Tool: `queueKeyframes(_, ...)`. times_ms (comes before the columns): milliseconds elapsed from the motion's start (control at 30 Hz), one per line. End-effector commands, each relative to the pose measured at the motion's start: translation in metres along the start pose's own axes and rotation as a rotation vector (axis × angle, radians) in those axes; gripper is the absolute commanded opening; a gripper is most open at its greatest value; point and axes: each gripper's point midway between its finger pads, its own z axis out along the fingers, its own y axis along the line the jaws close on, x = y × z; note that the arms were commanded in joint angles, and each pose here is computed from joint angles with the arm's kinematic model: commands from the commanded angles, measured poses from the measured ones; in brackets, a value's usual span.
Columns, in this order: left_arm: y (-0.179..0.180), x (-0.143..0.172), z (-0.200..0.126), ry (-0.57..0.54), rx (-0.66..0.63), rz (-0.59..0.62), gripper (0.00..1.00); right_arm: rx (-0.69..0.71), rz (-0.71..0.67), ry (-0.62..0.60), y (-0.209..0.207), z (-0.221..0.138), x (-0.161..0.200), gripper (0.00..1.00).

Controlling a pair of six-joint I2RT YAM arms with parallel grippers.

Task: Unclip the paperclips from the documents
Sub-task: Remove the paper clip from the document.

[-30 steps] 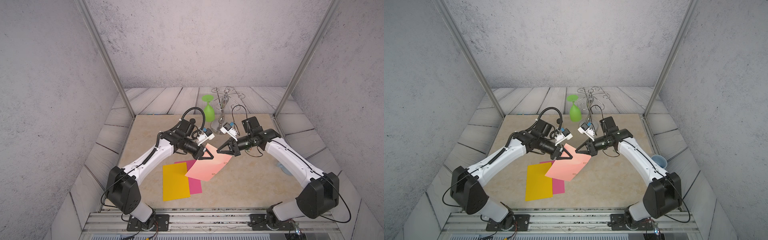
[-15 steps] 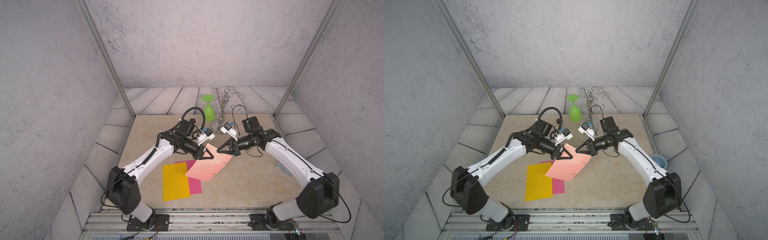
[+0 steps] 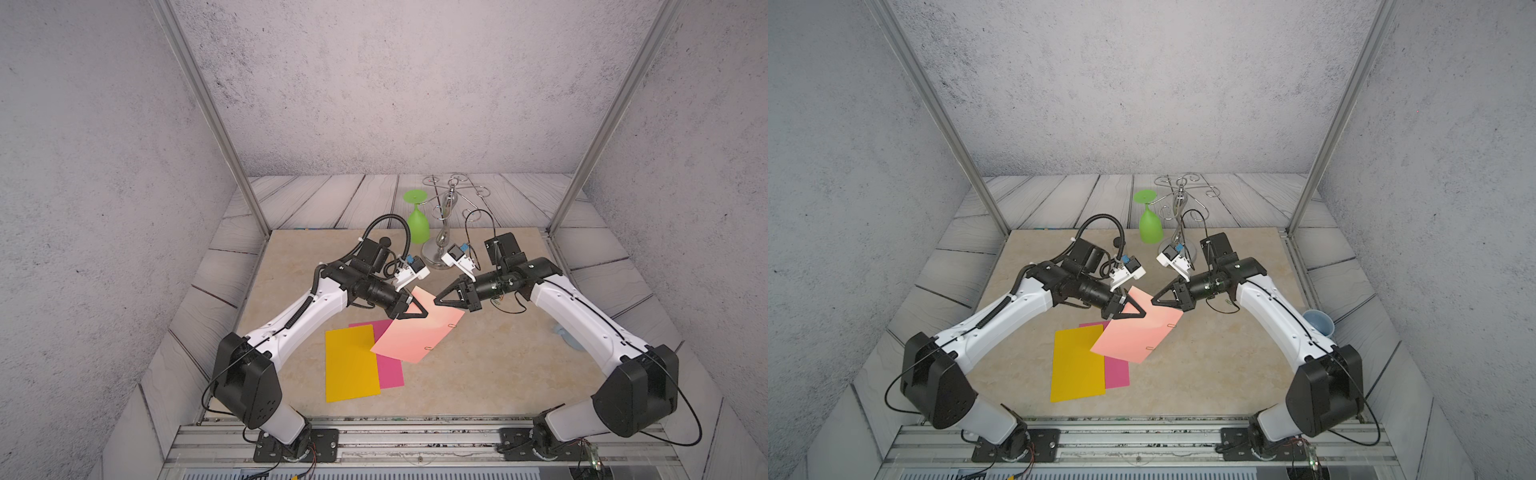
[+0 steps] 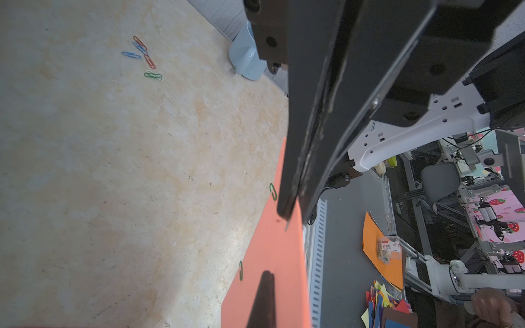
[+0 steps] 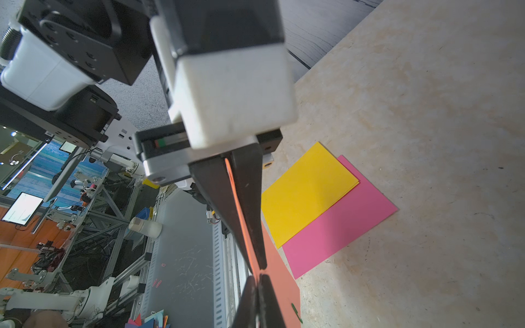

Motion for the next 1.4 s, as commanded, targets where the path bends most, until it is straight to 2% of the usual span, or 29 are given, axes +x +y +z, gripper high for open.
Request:
queueKeyframes(0,-0.0024,0.0099,-0.0027,0.025,-0.004,-0.005,0.0,0.019,-0.029,-0.03,0.0028,-0.0095,-0.0103,0.06)
queueKeyframes(1000,-0.0032,0.0117,-0.0038,0.027,-0.008,-0.003,0.0,0.017,-0.026,-0.036,0.0028,-0.0114,-0.0106,0.08)
queueKeyframes(1367,-0.0027,0.0116,-0.0041,0.027,-0.014,-0.001,0.0,0.018,-0.024,-0.034,0.0025,-0.0116,-0.0093,0.04)
